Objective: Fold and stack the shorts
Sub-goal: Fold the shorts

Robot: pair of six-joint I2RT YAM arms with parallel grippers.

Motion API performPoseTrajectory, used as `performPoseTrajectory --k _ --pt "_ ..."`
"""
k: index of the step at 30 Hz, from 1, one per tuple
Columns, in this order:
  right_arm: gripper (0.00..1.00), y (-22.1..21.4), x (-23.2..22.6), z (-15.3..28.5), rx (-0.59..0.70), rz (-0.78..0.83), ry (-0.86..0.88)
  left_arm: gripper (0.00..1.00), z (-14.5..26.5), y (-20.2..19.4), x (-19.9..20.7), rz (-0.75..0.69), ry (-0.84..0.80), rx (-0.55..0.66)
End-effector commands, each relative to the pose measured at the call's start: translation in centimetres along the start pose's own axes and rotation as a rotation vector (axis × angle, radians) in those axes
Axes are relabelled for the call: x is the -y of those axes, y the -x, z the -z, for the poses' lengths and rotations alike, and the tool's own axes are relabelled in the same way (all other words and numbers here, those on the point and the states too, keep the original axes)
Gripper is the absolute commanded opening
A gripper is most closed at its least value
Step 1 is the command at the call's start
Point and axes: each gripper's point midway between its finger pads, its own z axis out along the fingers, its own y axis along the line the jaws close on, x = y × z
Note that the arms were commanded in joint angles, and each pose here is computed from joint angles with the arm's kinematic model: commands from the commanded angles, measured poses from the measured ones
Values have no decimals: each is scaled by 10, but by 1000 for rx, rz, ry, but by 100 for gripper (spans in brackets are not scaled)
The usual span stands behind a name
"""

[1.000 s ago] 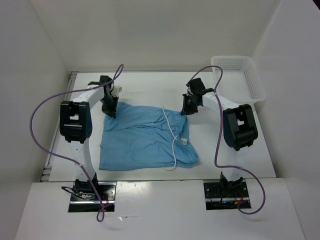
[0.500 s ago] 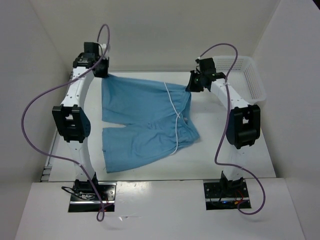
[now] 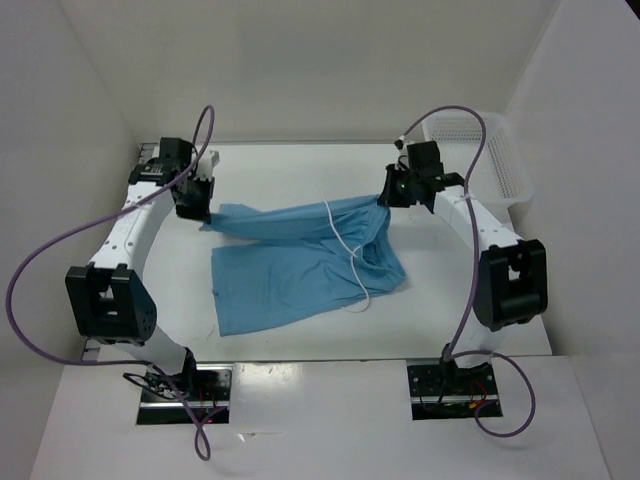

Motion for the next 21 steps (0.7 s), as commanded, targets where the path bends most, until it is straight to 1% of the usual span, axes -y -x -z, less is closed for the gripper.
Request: performPoseTrajectory --k 1,3,4,5,7,9,11,16,19,21 --pt "0 21 -8 42 156 67 5 0 35 -37 4 5 -2 -37" --pt "0 6 -5 48 150 66 4 0 50 -51 8 7 -13 -59" --pt "0 9 -10 58 178 73 21 0 52 -59 9 9 -14 -79" --pt "0 -1 -11 58 161 76 24 0 59 -61 10 9 -14 -73" --pt "0 -7 -19 63 150 93 53 0 67 -69 11 11 -15 -91" --pt "0 -18 -15 63 127 102 47 0 77 -73 14 10 -24 -86" --pt "0 -23 -19 68 130 109 55 0 78 -81 17 13 -35 -103" --pt "0 -39 -23 73 98 111 77 0 69 -124 26 -6 -50 -226" --pt "0 -61 -24 73 51 114 80 0 70 -138 35 -17 -85 -252" --pt "0 -64 -23 74 53 121 65 0 68 -148 40 -22 -101 -275"
